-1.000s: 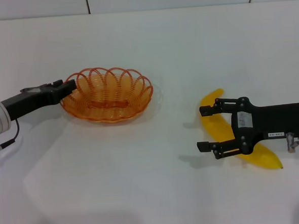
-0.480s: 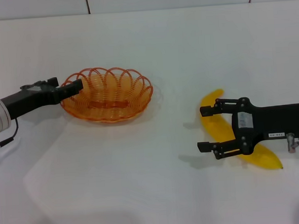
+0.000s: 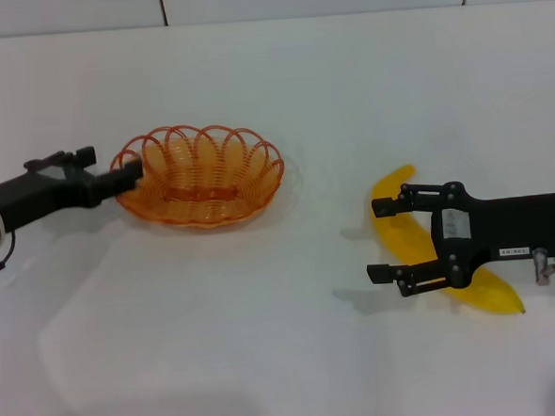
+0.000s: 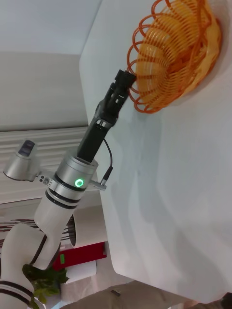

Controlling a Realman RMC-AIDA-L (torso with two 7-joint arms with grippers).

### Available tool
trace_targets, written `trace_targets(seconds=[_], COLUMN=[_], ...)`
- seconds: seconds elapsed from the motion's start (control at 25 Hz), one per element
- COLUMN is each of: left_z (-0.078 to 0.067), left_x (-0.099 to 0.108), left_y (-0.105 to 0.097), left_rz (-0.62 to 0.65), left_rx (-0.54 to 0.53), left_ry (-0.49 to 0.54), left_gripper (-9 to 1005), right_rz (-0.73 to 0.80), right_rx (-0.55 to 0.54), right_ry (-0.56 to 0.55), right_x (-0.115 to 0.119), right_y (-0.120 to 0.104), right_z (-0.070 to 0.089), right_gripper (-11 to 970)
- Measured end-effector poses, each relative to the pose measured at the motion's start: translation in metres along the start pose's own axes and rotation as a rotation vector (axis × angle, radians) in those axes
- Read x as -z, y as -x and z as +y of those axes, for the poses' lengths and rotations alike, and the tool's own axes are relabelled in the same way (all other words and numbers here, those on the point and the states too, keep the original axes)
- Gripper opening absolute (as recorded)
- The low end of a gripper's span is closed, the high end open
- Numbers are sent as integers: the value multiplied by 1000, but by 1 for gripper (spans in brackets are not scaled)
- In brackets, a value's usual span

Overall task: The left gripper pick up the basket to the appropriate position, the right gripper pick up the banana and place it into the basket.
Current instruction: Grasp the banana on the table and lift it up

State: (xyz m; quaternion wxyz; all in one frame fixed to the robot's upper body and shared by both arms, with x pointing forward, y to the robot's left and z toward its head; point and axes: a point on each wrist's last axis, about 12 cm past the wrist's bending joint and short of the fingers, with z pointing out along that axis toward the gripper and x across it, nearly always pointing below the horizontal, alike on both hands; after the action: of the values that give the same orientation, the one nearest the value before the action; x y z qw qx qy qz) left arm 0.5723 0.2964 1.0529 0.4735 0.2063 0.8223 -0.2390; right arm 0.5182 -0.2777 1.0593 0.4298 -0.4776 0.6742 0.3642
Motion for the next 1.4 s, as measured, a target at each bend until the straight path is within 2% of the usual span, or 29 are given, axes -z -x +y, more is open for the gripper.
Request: trace_targets(seconds=[0.24,0.44,0.6,0.72,0.92,1.12,1.4], left_z=[-1,-2,-5,-12,-13,-18,-19], left_x=[11,22,35,45,57,67,74], left_y=[-15,-23,-25,-30,-38,-47,-56], left_rz=[-6,-57,-151,-190,-179,-142,-130], left_rx=[-150,-189,-220,-264,-321,-350,-347], left_ry=[17,21,11,-46,-79,-183,-178], left_gripper=[863,860,860,860,860,860,860], right_rz=[-3,-8,-10,-11,-20,-5,17], right_rx=[-3,-5,-5,-6,-31,-82,-100], right_ry=[-6,-10,-8,-7,-38,-104,-142], right_x=[0,1,0,0,1,2,12], right_y=[0,0,0,0,1,3,13], right_z=[0,0,0,0,-3,-14,-21], right_gripper=[888,888,888,888,888,888,888])
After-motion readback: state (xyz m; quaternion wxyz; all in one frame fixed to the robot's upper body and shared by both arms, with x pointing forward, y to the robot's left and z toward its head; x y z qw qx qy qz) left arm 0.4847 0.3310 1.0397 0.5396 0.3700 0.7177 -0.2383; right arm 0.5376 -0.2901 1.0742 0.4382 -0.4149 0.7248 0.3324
